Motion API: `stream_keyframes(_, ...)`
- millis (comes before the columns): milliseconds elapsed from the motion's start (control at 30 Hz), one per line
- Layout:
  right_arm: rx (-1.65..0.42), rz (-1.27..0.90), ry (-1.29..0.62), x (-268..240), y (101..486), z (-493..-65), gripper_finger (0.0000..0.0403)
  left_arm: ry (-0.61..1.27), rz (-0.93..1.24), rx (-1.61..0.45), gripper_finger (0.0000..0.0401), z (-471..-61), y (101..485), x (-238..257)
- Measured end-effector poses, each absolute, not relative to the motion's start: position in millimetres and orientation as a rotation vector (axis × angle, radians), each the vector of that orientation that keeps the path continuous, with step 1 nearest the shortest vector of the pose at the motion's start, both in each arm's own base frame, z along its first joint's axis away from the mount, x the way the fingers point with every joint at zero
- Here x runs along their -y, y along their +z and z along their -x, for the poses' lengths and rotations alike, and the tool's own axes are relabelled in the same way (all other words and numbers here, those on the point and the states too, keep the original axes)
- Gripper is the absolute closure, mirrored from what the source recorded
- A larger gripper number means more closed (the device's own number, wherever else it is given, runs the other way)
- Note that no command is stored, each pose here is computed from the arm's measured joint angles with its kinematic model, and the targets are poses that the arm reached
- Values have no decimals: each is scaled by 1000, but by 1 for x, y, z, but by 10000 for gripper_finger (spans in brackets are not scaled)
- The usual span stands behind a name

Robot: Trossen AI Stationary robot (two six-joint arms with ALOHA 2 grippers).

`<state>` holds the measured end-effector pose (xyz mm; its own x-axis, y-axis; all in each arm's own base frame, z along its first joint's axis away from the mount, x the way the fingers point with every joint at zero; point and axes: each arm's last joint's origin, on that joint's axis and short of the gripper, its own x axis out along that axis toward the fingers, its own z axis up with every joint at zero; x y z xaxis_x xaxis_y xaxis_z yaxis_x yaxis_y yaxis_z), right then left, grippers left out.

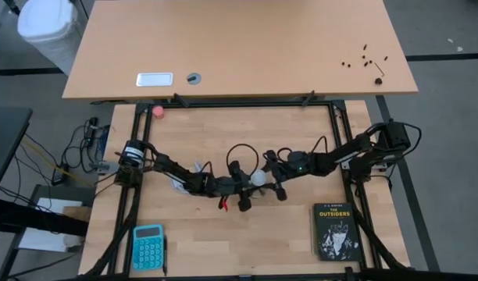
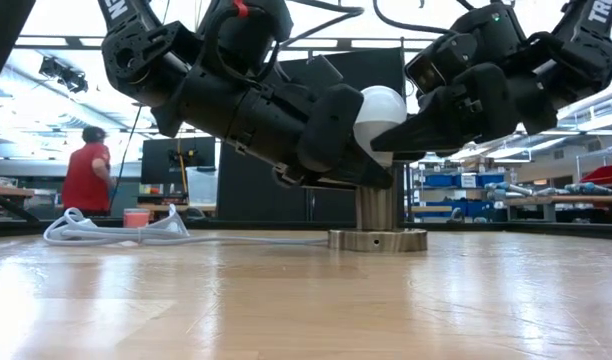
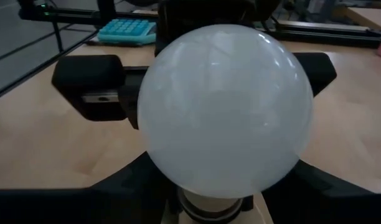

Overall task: Screw lightbulb
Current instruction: Insert the white lightbulb into the silver lamp

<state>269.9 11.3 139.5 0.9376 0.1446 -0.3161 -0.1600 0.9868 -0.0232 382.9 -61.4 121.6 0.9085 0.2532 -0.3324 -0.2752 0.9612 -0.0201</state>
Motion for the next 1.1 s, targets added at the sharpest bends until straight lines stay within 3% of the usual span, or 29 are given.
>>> stream_keyframes(800,-378,-212,-179,-34,141,-276,174,431,152,-301,223,-386,126,59)
stream_keyframes(1100,-354,-195,-335,-48,144,-276,174,459,168,-283,223,-387,127,59)
